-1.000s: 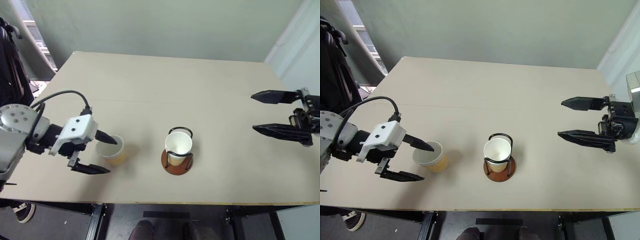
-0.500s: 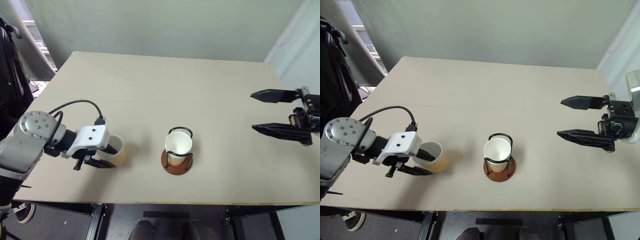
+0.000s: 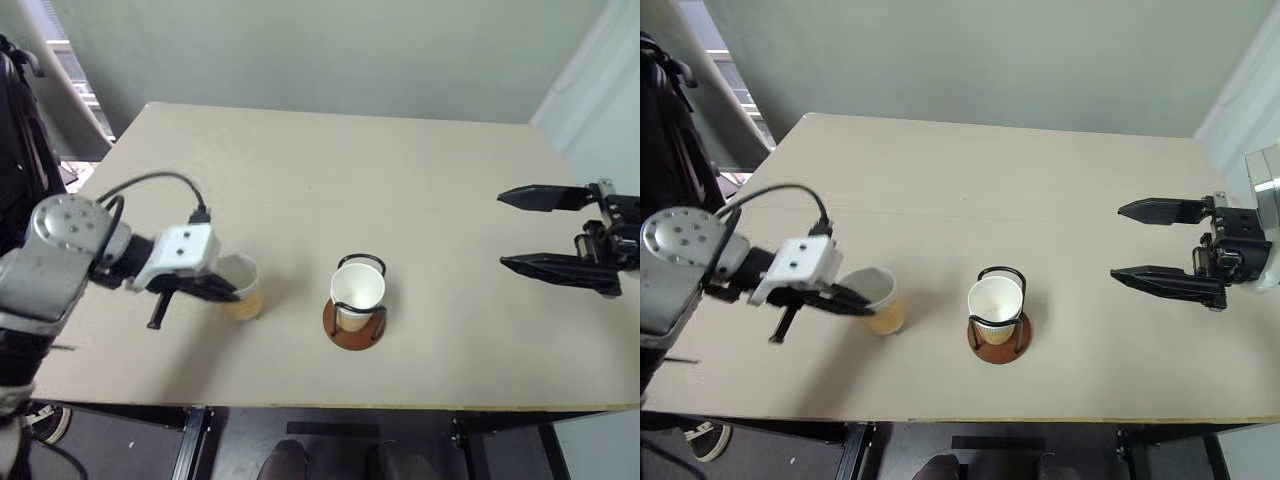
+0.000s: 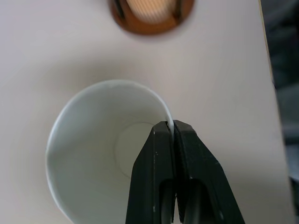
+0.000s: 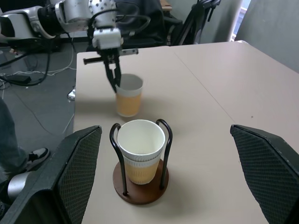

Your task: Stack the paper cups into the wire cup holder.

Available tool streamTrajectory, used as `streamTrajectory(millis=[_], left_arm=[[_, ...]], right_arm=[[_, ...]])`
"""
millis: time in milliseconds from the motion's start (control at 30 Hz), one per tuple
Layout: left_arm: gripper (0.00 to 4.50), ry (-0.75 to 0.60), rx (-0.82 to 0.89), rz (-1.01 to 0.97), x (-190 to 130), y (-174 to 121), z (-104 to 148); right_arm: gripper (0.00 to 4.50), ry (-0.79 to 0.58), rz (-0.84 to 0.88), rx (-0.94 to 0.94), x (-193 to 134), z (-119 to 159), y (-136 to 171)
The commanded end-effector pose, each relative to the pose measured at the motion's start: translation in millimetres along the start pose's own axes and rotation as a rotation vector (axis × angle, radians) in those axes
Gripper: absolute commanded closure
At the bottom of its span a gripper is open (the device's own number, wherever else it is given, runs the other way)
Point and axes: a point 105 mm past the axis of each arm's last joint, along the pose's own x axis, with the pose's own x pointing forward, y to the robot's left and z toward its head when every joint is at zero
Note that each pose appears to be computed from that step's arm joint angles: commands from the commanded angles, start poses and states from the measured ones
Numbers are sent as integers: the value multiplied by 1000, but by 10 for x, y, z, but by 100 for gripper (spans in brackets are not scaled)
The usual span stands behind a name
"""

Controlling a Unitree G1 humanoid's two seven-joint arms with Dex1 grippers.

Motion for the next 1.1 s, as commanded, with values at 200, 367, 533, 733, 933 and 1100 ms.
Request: streamTrajectory(millis=[200,367,533,733,933,1100], left_arm=[[444,-400,377,-46,23,403,1335],[444,-513,485,-211,108,182,1623],[444,-472,485,-311,201,38,1528],[444,-335,504,-334,393,34,1307],[444,-295,514,-346,501,41,1240],[444,-260,519,-334,552,73,1185]], right_arm=[[0,-71,15,-58,0,190,10],[0,-65,-11,-61,-26,194,25],[0,-50,-46,-55,-61,171,56],[0,-47,-66,-54,-78,171,86],[0,-41,-76,-52,-98,167,99],[0,-40,-79,-51,-100,158,100]])
